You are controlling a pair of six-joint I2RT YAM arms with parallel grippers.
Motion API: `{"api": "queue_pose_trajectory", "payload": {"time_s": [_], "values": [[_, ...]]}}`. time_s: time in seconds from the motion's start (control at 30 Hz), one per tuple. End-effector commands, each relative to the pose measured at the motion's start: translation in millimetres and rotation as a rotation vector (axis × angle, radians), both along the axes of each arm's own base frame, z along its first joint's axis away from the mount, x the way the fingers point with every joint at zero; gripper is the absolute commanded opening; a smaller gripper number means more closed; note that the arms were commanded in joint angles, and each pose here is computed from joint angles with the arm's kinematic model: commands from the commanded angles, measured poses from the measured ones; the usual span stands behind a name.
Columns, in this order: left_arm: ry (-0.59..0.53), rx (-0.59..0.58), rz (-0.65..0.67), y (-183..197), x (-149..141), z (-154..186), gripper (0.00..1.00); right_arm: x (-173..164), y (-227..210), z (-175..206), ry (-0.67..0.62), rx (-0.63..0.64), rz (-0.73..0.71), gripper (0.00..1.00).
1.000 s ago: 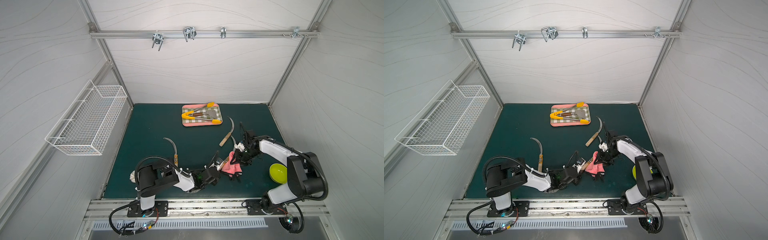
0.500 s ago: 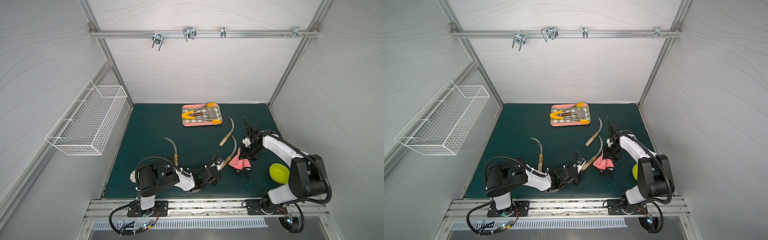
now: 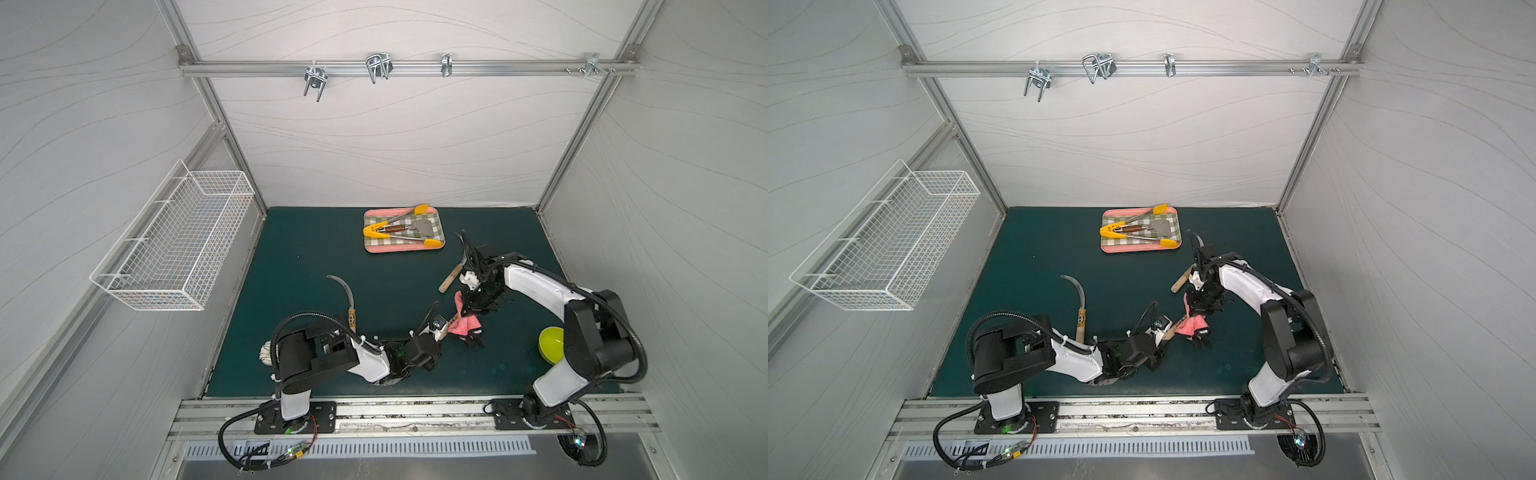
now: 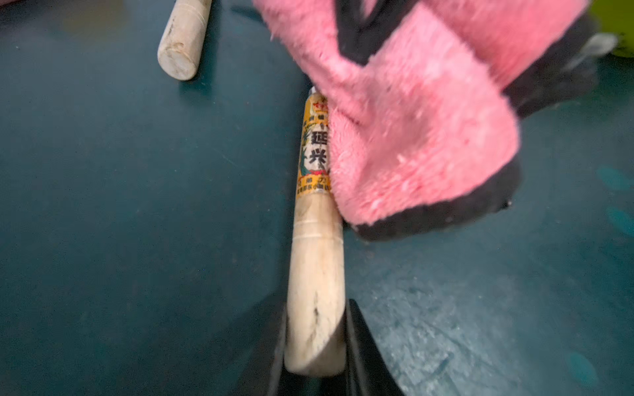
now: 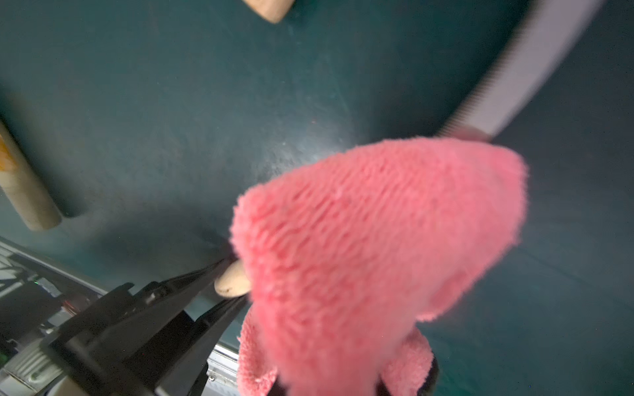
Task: Wipe small sickles with rags
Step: Wipe the small sickle.
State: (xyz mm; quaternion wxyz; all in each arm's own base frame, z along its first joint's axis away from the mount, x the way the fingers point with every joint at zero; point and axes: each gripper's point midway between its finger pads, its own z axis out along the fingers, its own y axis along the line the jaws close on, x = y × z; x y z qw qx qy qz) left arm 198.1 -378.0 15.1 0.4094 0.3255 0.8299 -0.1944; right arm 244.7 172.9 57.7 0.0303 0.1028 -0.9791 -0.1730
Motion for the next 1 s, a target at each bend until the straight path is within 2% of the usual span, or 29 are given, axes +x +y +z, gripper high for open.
{"api": "queue_pose_trajectory", "payload": {"time_s": [0.0,0.1,0.27,0.4,0.5,0.63,0.97], "values": [[0.053,0.058,-0.036,2,-11,-21,0.00,-3,19,-15,0.047,0.036,0.054,0.12],[0.052,0.061,-0.035,3,-10,-22,0.00,-11,31,-27,0.088,0.038,0.083,0.11],[0.052,0.060,-0.034,2,-10,-22,0.00,-45,59,-35,0.150,0.081,0.145,0.11],[0.052,0.061,-0.032,3,-10,-23,0.00,-71,77,-37,0.186,0.140,0.143,0.12],[0.053,0.061,-0.033,3,-10,-23,0.00,-77,80,-42,0.193,0.158,0.122,0.12],[0.052,0.056,-0.033,5,-11,-22,0.00,-60,65,-50,0.179,0.115,0.065,0.12],[0.052,0.052,-0.036,6,-12,-21,0.00,34,13,-32,0.040,0.072,-0.151,0.11]]}}
